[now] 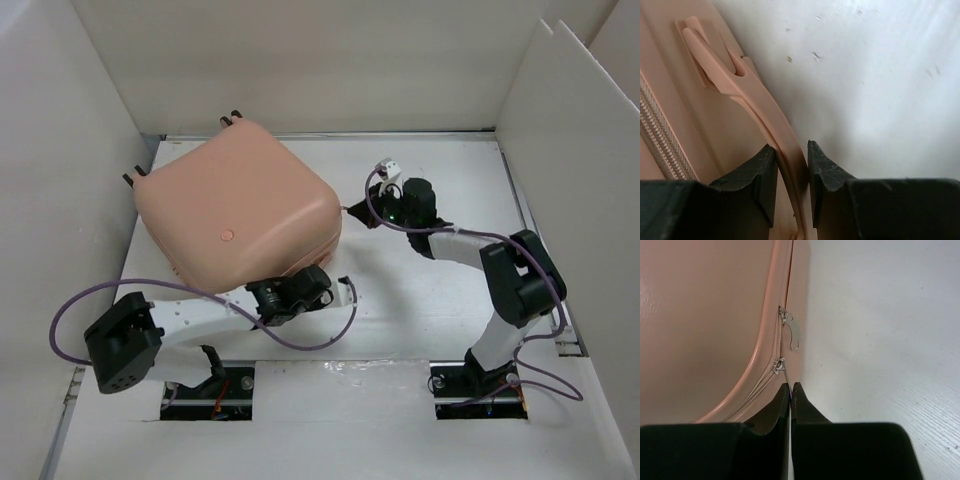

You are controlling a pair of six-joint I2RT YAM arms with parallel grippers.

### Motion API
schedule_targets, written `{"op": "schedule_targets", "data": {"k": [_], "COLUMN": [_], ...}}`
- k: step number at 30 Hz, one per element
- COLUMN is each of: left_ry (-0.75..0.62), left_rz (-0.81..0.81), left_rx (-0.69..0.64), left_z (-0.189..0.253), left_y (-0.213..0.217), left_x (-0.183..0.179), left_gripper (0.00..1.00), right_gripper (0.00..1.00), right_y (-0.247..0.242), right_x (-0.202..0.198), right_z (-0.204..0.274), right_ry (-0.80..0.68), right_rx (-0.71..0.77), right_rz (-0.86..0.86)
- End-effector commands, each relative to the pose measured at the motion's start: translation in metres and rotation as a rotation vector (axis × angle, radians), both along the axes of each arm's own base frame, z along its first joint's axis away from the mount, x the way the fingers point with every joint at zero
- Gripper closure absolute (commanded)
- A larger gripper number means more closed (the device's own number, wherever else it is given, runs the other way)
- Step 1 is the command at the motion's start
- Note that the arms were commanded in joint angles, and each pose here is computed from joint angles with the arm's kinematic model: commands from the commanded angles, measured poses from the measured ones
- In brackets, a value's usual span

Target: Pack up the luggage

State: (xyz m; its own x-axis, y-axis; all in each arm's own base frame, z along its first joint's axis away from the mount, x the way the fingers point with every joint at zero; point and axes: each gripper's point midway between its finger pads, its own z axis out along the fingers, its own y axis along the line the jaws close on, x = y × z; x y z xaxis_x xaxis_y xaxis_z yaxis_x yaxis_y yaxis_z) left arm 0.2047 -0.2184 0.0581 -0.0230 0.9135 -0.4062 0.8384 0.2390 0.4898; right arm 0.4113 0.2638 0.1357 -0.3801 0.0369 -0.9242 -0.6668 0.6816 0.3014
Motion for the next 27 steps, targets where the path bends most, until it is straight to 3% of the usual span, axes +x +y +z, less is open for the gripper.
{"op": "schedule_targets", "data": {"k": [1, 15, 24, 26, 27], "left_ry": [0.386, 0.31, 0.274, 0.189, 0.15], "left_rz": [-0.302, -0.357, -0.358, -0.298, -0.268], "left_rx": [0.299, 0.318, 0.308, 0.276, 0.267], "left_z": [-0.049, -0.046, -0.042, -0.029, -0.023], "left_y": [0.066, 0.073, 0.067, 0.058, 0.055], "left_x": [-0.101, -0.093, -0.086, -0.069, -0.061], "left_gripper": [1.0, 1.0, 1.0, 1.0, 0.95], "right_gripper": [1.0, 1.0, 1.0, 1.0, 1.0], "right_y": [-0.083, -0.012, 0.016, 0.02, 0.02], "right_x": [0.068, 0.1, 0.11, 0.104, 0.104], "right_z": [-0.004, -0.005, -0.022, -0.022, -0.022], "right_ry": [-0.042, -0.099, -0.043, -0.033, -0.033], "right_rx": [-0.115, -0.117, -0.106, -0.1, -0.1], "right_rz": [-0.426, -0.239, -0.205, -0.198, -0.198]}}
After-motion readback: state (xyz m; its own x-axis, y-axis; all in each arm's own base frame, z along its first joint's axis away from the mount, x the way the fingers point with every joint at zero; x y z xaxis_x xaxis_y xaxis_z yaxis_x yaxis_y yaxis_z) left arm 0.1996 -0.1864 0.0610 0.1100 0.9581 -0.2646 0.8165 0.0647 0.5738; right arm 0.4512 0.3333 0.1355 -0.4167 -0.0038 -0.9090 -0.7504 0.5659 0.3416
